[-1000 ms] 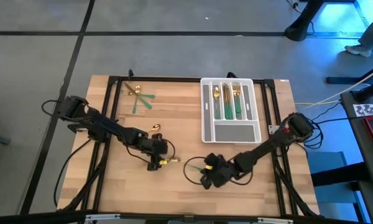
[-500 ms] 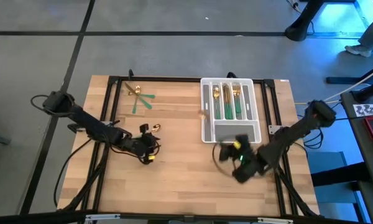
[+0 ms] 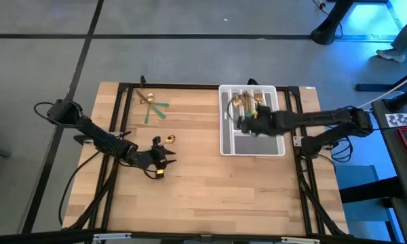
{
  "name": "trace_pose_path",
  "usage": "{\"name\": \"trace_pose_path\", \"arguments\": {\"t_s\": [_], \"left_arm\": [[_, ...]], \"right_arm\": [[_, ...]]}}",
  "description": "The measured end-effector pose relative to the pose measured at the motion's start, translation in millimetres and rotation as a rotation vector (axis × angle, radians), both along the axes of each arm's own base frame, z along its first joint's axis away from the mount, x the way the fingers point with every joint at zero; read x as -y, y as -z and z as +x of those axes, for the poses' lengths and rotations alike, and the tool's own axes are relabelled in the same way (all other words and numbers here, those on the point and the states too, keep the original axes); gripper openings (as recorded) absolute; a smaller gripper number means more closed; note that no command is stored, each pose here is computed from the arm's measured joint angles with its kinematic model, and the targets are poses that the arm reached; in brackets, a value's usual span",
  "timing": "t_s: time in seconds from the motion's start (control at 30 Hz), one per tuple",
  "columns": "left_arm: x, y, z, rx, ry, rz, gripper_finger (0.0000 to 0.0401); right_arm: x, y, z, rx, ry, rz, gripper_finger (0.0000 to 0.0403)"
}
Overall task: Sort silverware
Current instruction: Put the green spoon into the silverware tray
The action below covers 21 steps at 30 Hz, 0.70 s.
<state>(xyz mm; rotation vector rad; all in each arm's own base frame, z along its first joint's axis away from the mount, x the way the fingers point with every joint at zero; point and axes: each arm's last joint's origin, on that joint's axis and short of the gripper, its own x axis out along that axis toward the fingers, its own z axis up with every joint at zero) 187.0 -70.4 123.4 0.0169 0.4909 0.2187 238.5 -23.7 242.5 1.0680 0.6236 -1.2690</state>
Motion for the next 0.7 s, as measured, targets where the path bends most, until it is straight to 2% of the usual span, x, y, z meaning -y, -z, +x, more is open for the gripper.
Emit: {"name": "trace_pose_path", "arguments": {"t_s": [0.27, 0.57, 0.7], "left_arm": [[-0.5, -1.8, -1.1, 0.068, 0.023, 0.009, 0.0133], [4.4, -3.9, -1.9, 0.093, 0.045, -0.007, 0.0133], [5.5, -3.8, -2.4, 0.096, 0.041, -0.027, 0.0133]], "right_arm": [[41.0, 19.5, 21.8, 0.043, 0.042, 0.071, 0.0003], [43.7, 48.7, 33.9, -0.059, 0.039, 0.126, 0.0008], [45.3, 50.4, 33.7, -0.09, -0.048, 0.169, 0.0036]]}}
